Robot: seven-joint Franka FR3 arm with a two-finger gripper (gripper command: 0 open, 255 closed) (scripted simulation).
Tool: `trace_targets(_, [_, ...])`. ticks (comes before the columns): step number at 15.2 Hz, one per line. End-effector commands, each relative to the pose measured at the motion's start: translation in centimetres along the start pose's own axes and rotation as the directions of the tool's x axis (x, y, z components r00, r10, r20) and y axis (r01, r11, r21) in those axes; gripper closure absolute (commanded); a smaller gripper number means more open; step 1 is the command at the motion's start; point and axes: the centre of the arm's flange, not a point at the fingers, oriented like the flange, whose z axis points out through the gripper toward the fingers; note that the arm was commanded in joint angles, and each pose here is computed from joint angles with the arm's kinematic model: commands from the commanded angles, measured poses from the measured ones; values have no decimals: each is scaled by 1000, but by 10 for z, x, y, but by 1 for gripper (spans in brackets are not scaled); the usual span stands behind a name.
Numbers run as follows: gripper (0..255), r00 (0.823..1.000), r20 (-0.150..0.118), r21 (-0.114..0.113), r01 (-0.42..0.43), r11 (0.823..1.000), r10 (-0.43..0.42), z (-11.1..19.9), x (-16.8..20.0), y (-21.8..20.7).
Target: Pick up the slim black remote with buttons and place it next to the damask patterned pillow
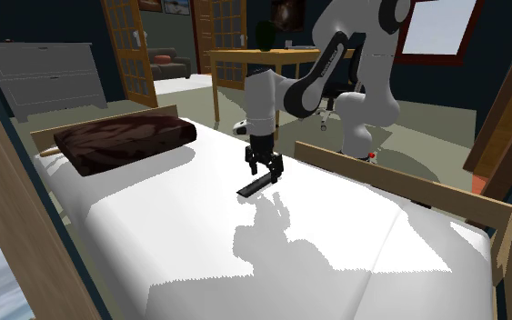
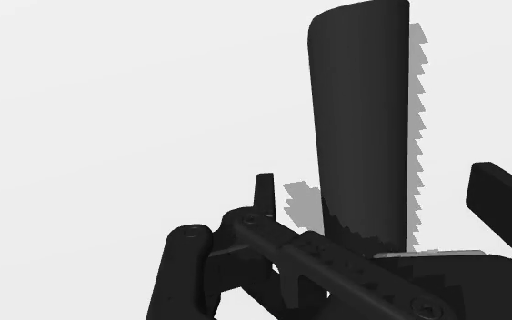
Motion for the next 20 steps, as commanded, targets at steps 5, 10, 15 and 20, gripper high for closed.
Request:
trace_targets(5, [255,1000,0,0,0,1000,0,0,0,0])
trace_targets(10, [255,1000,0,0,0,1000,0,2,0,0])
trace_targets(15, [255,1000,0,0,0,1000,0,-16,0,-1])
trace_targets(20, [255,1000,0,0,0,1000,0,-42,-1,-3])
